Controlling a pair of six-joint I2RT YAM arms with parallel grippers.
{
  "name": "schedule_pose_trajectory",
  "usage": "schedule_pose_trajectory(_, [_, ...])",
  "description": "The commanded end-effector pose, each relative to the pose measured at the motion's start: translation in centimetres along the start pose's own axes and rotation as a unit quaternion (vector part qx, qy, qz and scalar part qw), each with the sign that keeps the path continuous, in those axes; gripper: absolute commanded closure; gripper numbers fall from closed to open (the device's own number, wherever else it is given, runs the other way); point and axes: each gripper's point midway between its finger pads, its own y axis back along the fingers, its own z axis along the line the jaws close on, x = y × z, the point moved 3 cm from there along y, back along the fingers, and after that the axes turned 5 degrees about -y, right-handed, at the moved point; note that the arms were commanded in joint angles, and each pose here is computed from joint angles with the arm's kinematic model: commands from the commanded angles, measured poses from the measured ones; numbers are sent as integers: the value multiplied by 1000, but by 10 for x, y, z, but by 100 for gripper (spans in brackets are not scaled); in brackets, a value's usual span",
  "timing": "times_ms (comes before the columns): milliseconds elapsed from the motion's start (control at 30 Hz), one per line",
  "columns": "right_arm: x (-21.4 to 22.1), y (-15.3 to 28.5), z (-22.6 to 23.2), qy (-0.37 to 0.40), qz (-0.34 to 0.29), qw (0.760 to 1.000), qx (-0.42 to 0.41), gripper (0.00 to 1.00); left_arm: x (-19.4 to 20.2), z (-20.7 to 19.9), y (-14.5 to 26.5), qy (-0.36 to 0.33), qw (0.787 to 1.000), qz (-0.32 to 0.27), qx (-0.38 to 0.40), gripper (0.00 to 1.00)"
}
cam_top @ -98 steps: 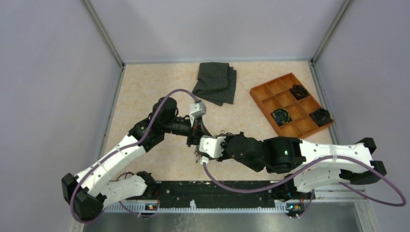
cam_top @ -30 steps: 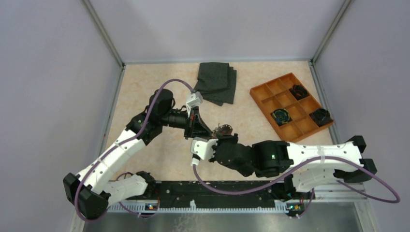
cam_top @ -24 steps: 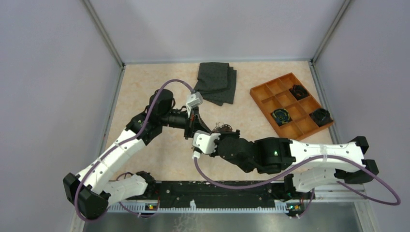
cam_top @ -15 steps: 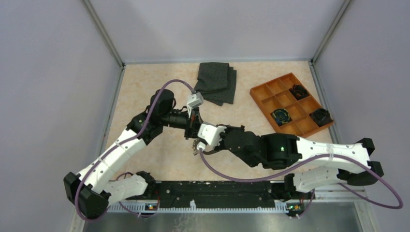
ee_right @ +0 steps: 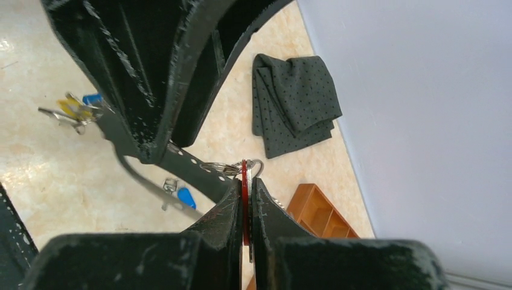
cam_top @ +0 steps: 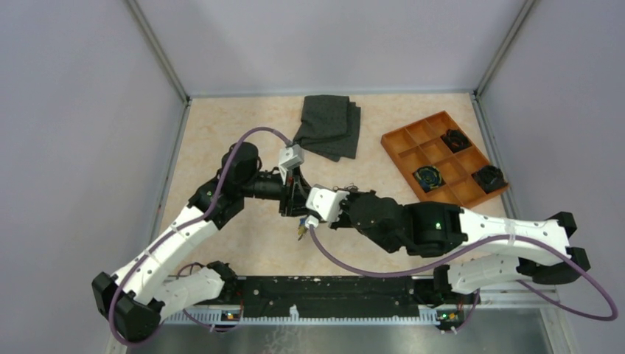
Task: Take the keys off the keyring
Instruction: Remove the key from the keyring.
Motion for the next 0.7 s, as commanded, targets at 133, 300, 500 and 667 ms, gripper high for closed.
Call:
schedule_pose_trajectory(133, [-29,25,-19,-34,-129,991,-22,100,-25,-13,13,-123,989,-79,-20,48])
schedule_pose_trajectory(300, [-34,41,-13,-20,-207,976,-64,100,-38,-23,22,-176,978,-109,-24,48])
schedule_pose_trajectory(500, [-42,67,-9,-10,-288,951,-112,100,-54,-41,30,-223,964,-145,-5,51])
schedule_pose_trajectory(667, [-46,75,-5,-3,-317,939,-130,100,-61,-51,24,-210,964,-152,54,57])
